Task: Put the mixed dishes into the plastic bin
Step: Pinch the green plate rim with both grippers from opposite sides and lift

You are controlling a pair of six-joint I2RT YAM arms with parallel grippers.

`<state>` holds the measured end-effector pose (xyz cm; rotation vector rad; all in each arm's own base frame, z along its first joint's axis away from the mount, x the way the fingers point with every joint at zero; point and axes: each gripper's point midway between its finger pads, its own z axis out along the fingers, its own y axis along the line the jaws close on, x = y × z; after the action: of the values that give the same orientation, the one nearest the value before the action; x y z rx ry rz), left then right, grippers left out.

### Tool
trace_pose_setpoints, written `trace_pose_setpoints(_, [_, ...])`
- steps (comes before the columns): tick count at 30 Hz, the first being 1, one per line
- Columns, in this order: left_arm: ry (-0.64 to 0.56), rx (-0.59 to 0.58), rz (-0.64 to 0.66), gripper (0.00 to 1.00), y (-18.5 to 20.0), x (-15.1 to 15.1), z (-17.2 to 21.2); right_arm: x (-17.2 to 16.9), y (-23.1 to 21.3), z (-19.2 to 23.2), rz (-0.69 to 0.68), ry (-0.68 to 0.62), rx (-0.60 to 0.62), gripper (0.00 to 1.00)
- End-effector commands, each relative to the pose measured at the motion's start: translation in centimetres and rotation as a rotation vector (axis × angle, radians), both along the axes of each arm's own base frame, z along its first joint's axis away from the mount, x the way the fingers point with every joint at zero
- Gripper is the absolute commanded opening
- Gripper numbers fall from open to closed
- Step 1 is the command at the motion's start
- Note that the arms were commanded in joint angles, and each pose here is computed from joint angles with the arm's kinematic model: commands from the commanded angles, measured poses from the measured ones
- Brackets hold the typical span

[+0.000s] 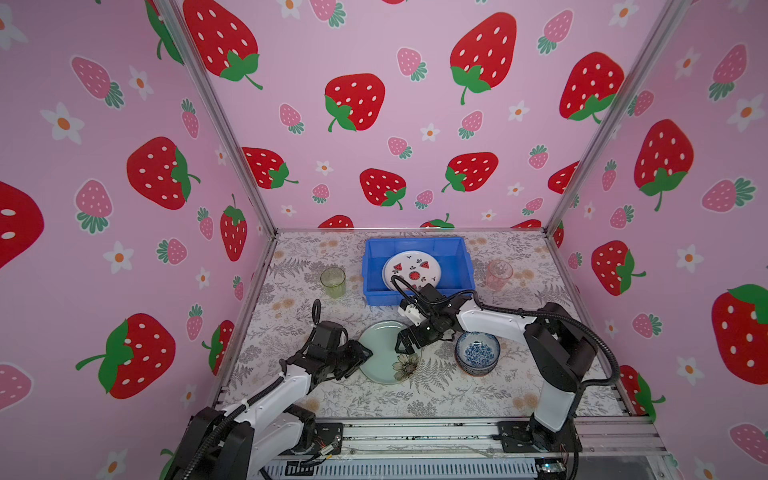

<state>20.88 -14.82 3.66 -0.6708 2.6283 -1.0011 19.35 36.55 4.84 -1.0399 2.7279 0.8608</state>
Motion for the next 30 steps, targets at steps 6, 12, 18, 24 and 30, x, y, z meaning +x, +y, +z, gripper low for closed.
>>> trace_pose_setpoints(6, [-0.1,-0.12,0.011,0.31,-0.8,1.5,3.3,-0.9,2.4,1.5,0.064,0.024,0.088,0.99])
trace_pose_setpoints(12, [-0.123,-0.152,0.03,0.21,-0.3,1.7,4.2,-0.8,2.4,1.6,0.062,0.022,0.088,0.99])
trace_pose_setpoints(18, [-0.129,-0.185,0.049,0.1,0.4,1.9,4.6,-0.6,2.5,1.9,0.06,0.014,0.092,0.99])
trace_pose_setpoints(24, [-0.137,-0.213,0.053,0.0,0.6,2.1,5.1,-0.6,2.6,2.1,0.061,0.01,0.096,0.99])
trace_pose_setpoints(30, [-0.161,-0.213,0.041,0.0,0.9,2.2,6.0,0.3,2.2,3.4,0.056,-0.03,0.084,1.0])
